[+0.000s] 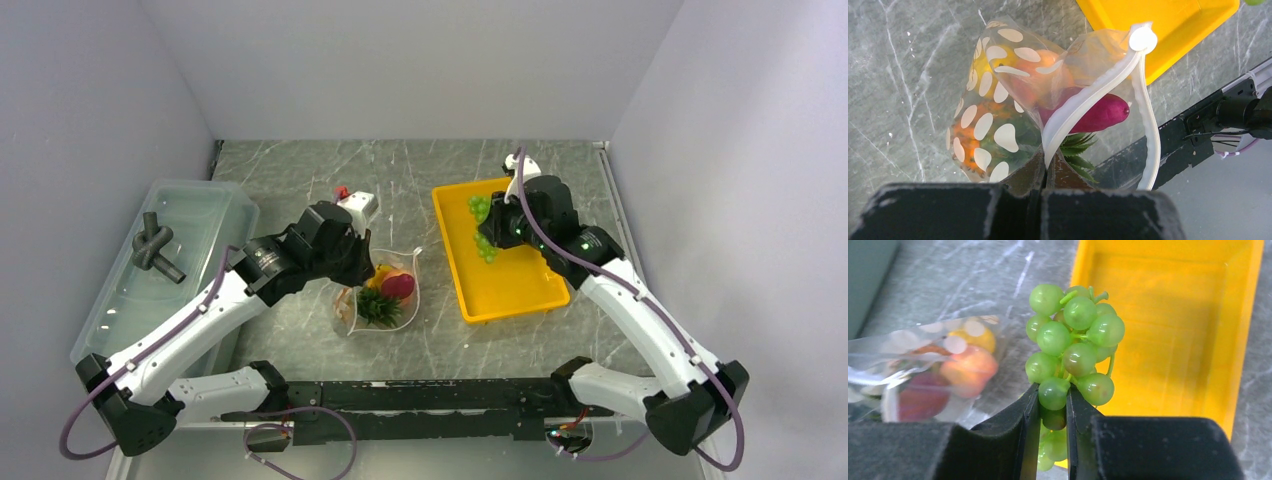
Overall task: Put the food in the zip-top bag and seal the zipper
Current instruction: Pick up the fake fruit from the bin, then place the fake fruit in the zipper food storage bag.
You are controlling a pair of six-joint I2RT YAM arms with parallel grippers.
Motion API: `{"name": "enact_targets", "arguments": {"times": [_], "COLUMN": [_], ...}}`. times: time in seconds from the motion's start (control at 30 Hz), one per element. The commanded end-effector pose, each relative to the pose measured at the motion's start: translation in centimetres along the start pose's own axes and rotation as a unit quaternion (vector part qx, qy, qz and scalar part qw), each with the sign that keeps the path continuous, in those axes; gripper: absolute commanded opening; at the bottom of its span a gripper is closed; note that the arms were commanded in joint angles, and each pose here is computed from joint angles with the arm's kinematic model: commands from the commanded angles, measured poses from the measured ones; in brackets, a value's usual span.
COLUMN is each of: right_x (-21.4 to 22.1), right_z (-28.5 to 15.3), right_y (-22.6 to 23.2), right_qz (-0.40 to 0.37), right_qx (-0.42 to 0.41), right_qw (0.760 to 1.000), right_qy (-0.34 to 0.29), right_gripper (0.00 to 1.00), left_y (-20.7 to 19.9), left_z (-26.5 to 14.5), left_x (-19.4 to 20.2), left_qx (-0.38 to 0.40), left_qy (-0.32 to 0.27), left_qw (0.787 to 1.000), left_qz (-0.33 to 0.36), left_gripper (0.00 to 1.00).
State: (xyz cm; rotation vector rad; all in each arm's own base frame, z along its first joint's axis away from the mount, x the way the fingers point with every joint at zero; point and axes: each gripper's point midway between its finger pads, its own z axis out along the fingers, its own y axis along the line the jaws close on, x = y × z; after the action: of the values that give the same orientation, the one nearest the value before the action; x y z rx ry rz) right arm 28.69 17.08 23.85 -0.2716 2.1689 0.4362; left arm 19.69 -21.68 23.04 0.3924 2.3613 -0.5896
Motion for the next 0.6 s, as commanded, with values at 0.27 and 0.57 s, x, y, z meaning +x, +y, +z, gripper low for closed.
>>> {"name": "enact_targets", "arguments": {"times": [0.27, 0.57], "right_x": [-4.8, -4.7], "right_z": [-7.1, -9.9], "right_y": [9.2, 13.5], "right_qz": [-0.004, 0.012], "right_qx": [-0.212, -0.317], "right_qw": [0.974, 0.944], "right_qy": [-0.084, -0.095], "right_gripper": [0.10, 0.10], "left_y": [-0.9, -1.0], "left_z": [-0.2, 0.4], "left_x": [-2.9, -4.2], "left_qx": [0.002, -0.011], "left_qy": [-0.040, -0.051], "left_qw": [0.999, 0.998], "left_qz": [-0.020, -0.038], "left_gripper": [0.00, 0.00]}}
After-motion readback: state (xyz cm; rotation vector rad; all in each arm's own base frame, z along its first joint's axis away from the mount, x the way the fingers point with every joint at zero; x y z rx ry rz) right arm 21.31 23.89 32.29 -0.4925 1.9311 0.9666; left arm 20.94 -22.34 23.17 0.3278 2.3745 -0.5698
